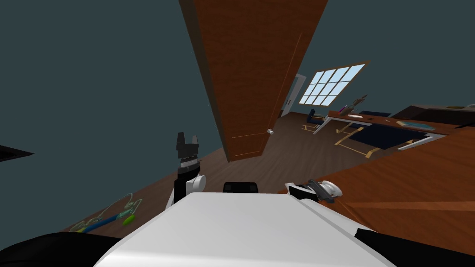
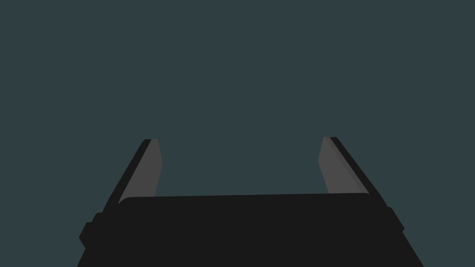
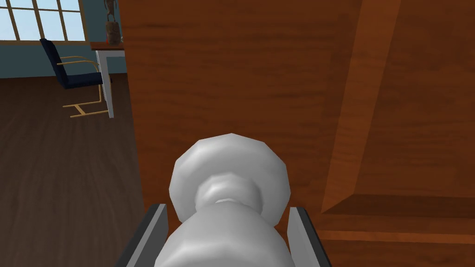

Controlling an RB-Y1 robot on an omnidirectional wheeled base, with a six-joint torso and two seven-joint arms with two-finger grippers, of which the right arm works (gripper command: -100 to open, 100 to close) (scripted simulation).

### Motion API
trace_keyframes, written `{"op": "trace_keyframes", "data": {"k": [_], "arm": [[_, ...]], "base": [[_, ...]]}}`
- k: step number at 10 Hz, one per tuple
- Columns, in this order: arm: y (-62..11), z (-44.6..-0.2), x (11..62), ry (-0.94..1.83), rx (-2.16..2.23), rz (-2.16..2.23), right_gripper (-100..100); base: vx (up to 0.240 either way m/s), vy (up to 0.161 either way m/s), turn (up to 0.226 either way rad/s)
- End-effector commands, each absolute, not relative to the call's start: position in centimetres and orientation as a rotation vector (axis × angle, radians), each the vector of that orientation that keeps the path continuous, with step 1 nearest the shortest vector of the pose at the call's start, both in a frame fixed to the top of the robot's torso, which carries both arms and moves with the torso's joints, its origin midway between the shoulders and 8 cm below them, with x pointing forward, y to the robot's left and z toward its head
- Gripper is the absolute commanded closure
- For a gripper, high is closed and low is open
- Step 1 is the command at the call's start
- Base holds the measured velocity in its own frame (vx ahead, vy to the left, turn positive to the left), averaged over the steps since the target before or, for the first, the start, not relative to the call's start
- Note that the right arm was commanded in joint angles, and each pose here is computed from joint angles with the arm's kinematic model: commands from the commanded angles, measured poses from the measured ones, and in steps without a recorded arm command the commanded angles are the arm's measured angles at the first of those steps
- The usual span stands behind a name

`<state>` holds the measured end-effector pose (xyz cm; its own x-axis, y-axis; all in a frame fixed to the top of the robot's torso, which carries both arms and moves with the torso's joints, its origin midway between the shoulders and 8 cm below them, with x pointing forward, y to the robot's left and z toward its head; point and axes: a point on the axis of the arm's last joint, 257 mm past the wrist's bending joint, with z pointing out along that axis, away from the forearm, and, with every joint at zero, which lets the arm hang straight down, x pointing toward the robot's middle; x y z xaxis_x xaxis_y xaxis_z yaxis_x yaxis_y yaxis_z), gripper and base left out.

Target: Push the door open

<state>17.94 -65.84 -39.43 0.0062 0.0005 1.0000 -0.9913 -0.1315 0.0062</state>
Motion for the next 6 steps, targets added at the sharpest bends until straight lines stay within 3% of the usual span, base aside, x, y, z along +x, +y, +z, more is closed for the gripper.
{"op": "trace_keyframes", "data": {"k": [1,4,6], "arm": [[-66.1,-39.2,17.3,-1.151,1.294,1.293,100],[-66.3,-38.8,17.7,-1.114,1.309,1.297,100],[-66.4,-38.6,18.4,-1.068,1.337,1.300,100]], "base": [[0.089,-0.061,-0.025],[0.021,-0.021,-0.011],[0.049,-0.075,-0.032]]}}
